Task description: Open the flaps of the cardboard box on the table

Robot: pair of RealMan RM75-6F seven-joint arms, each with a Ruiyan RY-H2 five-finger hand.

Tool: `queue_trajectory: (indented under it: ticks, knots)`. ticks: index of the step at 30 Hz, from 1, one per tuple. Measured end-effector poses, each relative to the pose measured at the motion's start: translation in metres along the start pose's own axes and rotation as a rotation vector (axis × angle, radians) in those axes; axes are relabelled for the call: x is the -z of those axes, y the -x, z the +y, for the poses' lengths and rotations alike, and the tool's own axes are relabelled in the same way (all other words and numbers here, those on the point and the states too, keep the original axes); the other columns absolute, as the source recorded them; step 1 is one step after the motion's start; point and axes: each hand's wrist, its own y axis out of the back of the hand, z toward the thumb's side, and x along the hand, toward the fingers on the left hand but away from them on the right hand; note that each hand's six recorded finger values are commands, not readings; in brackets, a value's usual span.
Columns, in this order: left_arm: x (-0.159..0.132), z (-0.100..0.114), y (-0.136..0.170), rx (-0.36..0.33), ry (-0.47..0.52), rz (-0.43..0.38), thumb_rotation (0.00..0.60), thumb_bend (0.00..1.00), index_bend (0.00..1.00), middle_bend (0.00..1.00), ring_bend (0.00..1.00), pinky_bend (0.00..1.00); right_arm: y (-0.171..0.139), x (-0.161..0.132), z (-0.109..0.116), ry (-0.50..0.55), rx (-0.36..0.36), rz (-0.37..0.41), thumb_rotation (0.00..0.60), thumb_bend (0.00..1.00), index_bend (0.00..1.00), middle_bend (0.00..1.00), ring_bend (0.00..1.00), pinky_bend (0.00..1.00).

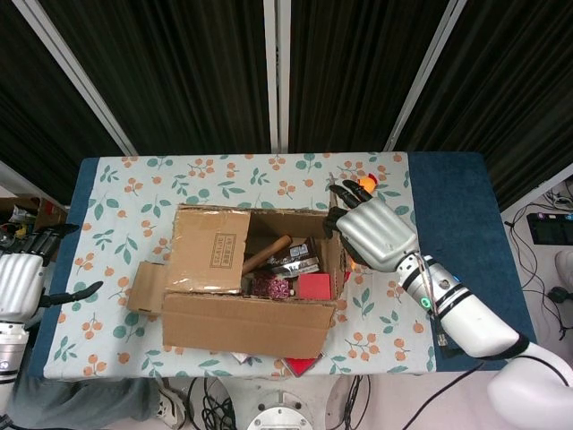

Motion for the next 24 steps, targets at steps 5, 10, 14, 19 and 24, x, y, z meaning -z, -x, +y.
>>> queue_trajectory:
  ticks: [5,10,14,19,24]
  knots:
    - [-0.006,-0.002,-0.003,0.011,-0.006,-0.011,0.337,0.00,0.21,0.22,0.21,0.25,-0.014,0.019,-0.002,0.050,0.004,-0.026,0.600,0.69,0.34,0.23,0.00,0.00]
    - [-0.012,-0.003,-0.006,0.017,-0.009,-0.023,0.336,0.00,0.21,0.22,0.21,0.25,-0.028,0.045,-0.008,0.108,-0.019,-0.073,0.600,0.68,0.30,0.24,0.00,0.00]
    - [-0.016,-0.003,-0.009,0.011,-0.008,-0.034,0.339,0.00,0.21,0.22,0.21,0.25,-0.035,0.063,-0.013,0.150,-0.036,-0.101,0.600,0.67,0.25,0.25,0.00,0.00]
    - [-0.021,0.001,-0.011,0.000,-0.014,-0.044,0.341,0.00,0.21,0.22,0.21,0.25,-0.046,0.080,-0.015,0.191,-0.025,-0.115,0.600,0.66,0.18,0.26,0.00,0.00]
    - [-0.029,0.005,-0.018,-0.015,-0.008,-0.064,0.335,0.00,0.21,0.22,0.21,0.25,-0.060,0.095,-0.017,0.221,-0.010,-0.129,0.600,0.63,0.08,0.19,0.00,0.00]
